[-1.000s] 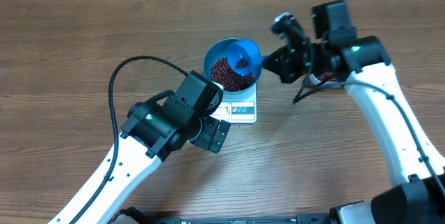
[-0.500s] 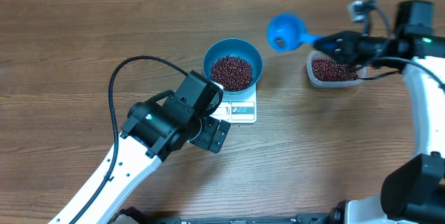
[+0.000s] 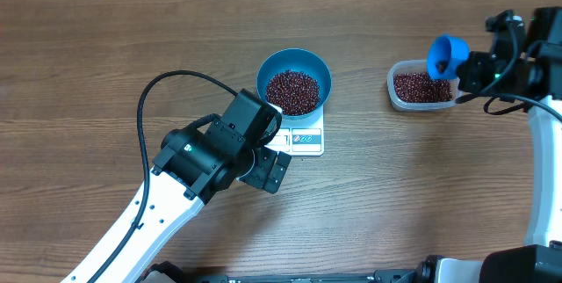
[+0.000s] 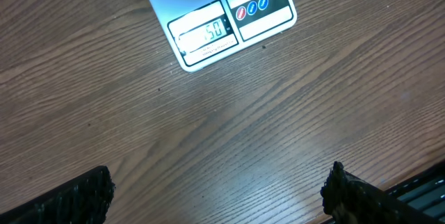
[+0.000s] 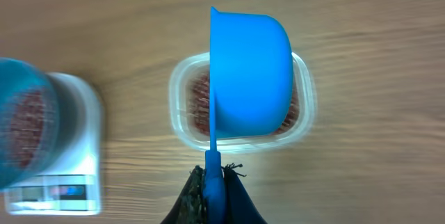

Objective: Scoop item into bowl and weigh 150g on scale
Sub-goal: 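Lift the scoop away from the bowl and carry it right toward the tub, then lower the blue scoop onto the table right of the scale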

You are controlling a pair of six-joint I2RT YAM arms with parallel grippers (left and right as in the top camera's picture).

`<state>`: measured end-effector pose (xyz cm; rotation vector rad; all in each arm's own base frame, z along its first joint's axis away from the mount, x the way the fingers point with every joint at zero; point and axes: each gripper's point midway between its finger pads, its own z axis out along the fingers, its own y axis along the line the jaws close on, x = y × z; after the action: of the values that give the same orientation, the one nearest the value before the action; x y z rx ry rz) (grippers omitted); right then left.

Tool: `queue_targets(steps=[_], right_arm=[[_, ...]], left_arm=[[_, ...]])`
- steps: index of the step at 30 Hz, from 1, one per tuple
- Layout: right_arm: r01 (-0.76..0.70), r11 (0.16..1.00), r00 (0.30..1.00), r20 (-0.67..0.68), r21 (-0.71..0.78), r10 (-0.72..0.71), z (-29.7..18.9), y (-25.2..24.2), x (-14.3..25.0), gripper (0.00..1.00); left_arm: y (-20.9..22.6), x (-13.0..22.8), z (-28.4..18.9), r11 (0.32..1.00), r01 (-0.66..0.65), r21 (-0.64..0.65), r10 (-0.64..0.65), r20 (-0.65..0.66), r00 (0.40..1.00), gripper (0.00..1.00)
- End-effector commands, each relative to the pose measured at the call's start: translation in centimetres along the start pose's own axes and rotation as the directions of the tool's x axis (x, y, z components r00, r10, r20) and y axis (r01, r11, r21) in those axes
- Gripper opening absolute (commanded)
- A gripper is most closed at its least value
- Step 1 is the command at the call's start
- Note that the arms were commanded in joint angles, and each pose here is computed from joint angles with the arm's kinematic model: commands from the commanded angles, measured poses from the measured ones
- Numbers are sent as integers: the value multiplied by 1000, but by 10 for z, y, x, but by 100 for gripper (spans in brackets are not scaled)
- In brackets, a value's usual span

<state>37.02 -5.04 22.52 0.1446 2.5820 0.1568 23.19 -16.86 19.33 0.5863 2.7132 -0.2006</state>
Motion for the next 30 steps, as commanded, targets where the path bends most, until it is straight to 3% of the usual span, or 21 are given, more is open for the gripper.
queue_targets(steps=[1, 10, 21, 23, 26, 30], right_arm=[[69, 964, 998, -21, 258, -66, -5, -20, 1, 4], [216, 863, 976, -77, 456, -203, -13, -8, 2, 4], [229, 860, 973, -85, 455, -214, -13, 2, 5, 4], [153, 906, 988, -51, 395, -145, -8, 13, 8, 4], [120, 988, 992, -55, 97, -115, 1, 64, 18, 4], [126, 966, 991, -17, -225, -133, -25, 119, 25, 4]], left_arm=[[0, -3, -7, 1000, 20, 12, -20, 25, 1000, 100], [0, -3, -7, 1000, 20, 12, -20, 25, 999, 100], [0, -3, -7, 1000, 20, 12, -20, 25, 999, 100], [0, -3, -7, 1000, 20, 12, -20, 25, 1000, 100], [0, -3, -7, 1000, 20, 12, -20, 25, 999, 100], [0, -3, -7, 1000, 20, 12, -20, 25, 999, 99]])
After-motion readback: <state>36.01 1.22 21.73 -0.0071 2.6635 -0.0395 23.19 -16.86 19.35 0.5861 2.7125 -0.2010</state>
